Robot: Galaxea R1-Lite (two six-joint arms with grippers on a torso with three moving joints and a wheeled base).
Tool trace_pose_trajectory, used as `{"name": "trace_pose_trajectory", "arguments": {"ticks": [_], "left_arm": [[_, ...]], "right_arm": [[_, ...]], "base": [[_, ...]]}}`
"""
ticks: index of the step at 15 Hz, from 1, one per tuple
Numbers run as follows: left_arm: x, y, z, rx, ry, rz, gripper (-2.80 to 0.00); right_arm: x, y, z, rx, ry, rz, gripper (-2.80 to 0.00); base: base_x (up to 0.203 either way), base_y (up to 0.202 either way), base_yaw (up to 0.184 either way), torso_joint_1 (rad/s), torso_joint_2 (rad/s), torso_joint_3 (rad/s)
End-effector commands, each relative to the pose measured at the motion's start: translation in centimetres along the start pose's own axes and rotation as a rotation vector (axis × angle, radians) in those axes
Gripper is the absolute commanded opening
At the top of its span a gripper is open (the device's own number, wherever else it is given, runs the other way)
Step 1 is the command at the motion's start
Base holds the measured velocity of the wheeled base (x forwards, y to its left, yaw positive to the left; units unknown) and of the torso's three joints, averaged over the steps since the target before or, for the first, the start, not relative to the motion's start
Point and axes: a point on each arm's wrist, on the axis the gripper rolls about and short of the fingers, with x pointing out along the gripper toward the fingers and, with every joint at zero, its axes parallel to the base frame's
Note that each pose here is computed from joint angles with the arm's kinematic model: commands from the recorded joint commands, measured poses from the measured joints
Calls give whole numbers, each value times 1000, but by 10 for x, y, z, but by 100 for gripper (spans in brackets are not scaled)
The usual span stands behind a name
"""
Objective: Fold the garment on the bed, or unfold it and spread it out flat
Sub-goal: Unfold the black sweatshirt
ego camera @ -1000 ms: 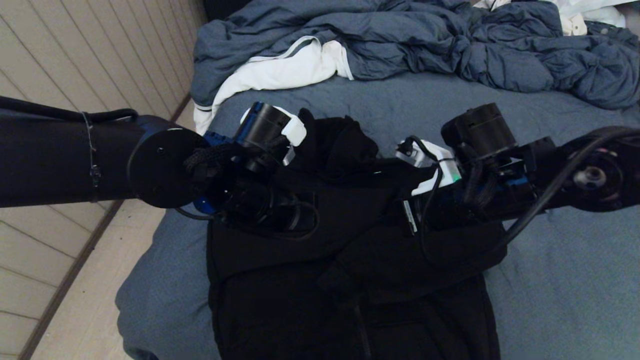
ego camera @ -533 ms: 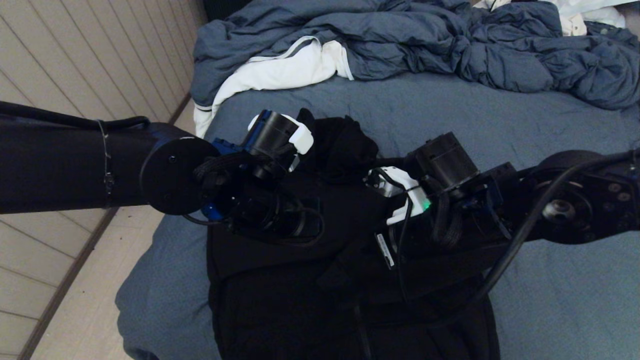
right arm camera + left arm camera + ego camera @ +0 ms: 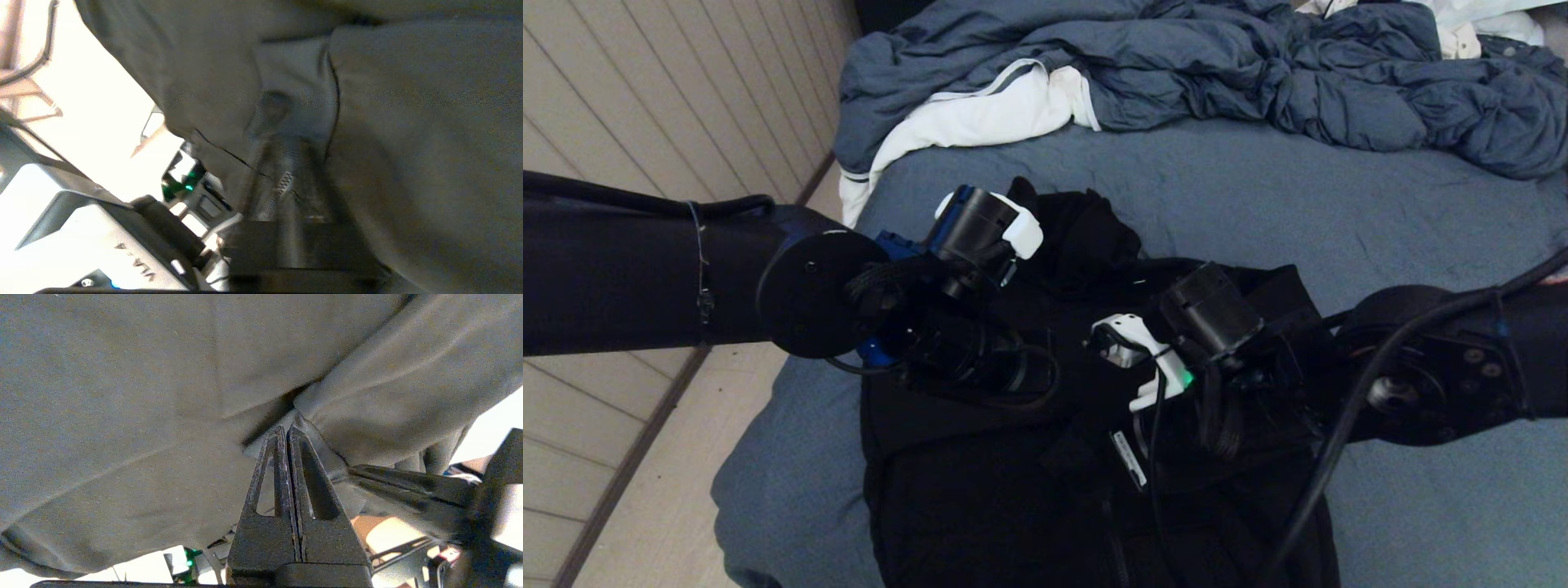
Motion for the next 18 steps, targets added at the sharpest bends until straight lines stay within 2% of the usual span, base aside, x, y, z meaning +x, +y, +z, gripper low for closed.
{"name": "trace_pose_trajectory", "arguments": {"ticks": [1, 3, 8, 13, 18], "left_arm": [[1, -3, -4, 6, 12, -1, -280], [0, -4, -5, 8, 12, -2, -280], [2, -4, -5, 6, 12, -2, -280], [7, -4, -6, 7, 22, 5, -280], [8, -4, -6, 7, 23, 5, -280]], "right_arm": [[8, 6, -6, -18, 13, -15, 0], [12, 9, -4, -34, -41, -28, 0], [19, 10, -6, -38, -29, -33, 0], [33, 10, -12, -94, -1, -231, 0], [51, 18, -20, -125, 35, -291, 0]], "base": [[0, 0, 0, 0, 0, 0], [0, 0, 0, 0, 0, 0], [0, 0, 0, 0, 0, 0], [0, 0, 0, 0, 0, 0], [0, 0, 0, 0, 0, 0]]}}
